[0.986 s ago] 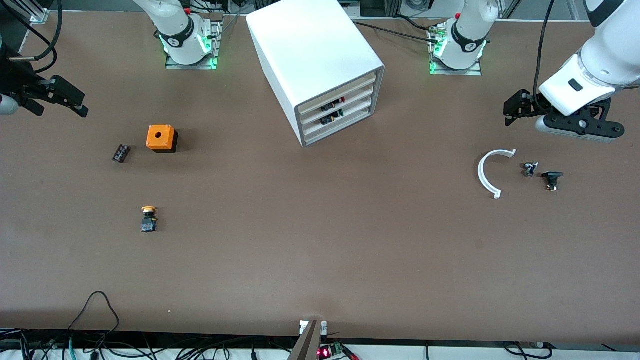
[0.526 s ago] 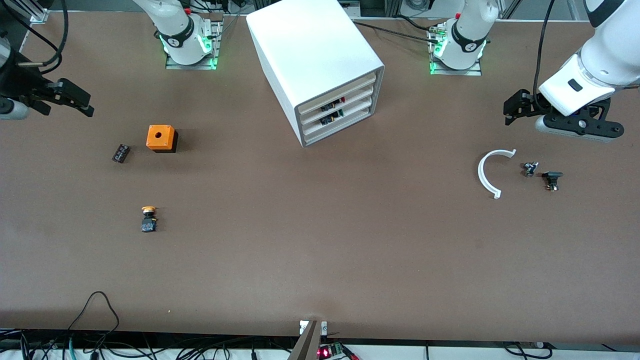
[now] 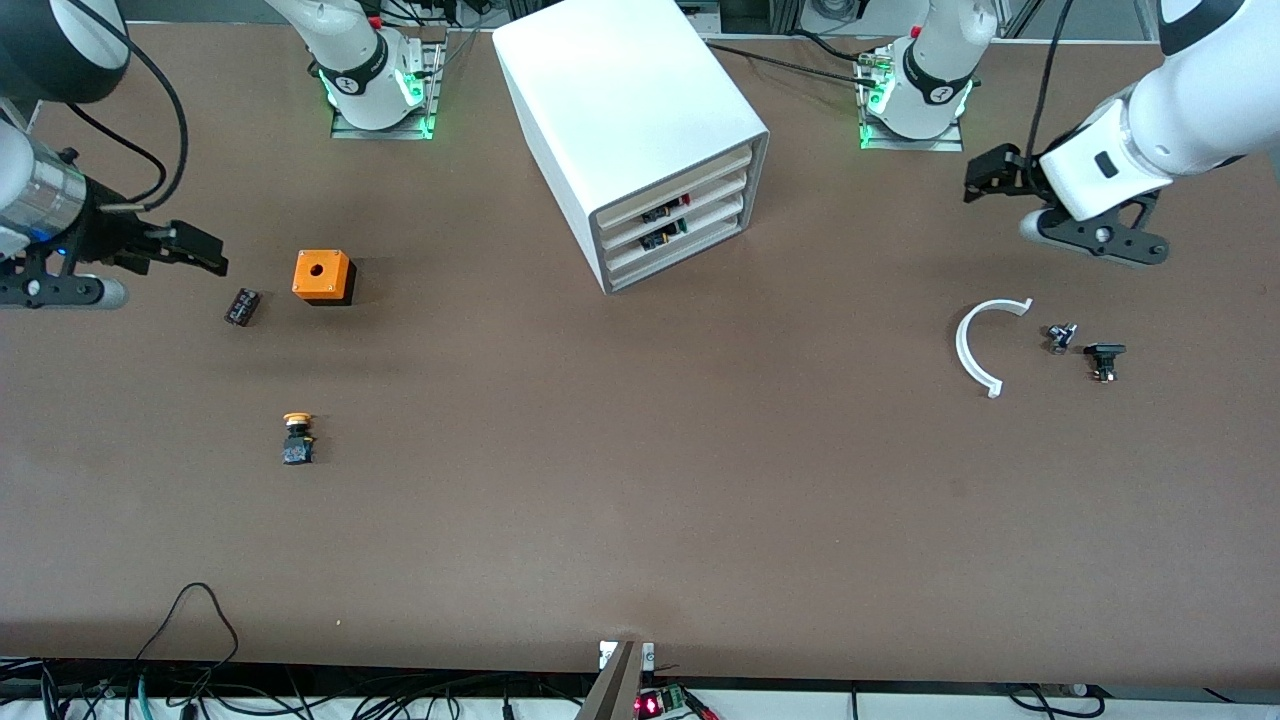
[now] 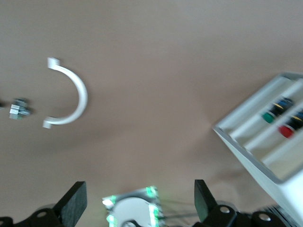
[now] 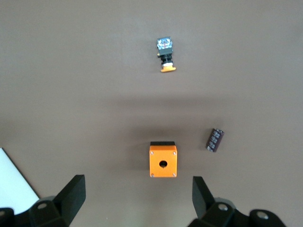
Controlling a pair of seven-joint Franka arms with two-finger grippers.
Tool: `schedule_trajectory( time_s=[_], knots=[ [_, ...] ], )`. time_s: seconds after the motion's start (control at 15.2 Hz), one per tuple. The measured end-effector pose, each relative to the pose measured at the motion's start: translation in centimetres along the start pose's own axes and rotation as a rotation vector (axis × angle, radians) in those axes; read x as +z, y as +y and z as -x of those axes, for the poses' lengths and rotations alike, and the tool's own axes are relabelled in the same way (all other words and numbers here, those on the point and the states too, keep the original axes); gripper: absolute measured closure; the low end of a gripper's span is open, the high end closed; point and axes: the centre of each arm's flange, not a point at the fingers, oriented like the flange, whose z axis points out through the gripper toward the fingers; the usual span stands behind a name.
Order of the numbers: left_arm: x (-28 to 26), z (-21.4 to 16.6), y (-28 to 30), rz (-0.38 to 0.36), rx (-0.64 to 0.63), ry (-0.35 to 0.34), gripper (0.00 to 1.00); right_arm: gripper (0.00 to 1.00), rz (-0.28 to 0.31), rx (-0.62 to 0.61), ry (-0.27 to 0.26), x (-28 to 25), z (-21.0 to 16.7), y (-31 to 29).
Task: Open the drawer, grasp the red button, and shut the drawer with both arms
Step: 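Reach the left gripper to the drawer handle while the right gripper approaches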
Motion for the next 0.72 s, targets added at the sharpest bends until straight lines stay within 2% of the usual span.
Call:
schedule_trajectory(
  time_s=[0.13,0.33,0.53,0.72],
  knots=[
    [1.5,-0.7,0.9,0.083,0.031,-0.037,0.00,0.00,0.000,0.004,0.004,1.1,-0.9,-1.3],
    [5.2,-3.0,2.4,0.279,0.081,-0.064,0.01,0.00,0.002,0.076,-0.018,3.0,-1.8,-3.0],
    [9.9,-5.0,3.8,0.452,0.137,-0.010,0.02,0.00,-0.017,0.155,-0.051,5.0,-2.5,-4.3],
    [15.5,-5.7,5.5,0.583,0.168,0.059,0.02,0.00,-0.032,0.244,-0.056,5.4,-3.1,-6.6]
  ],
)
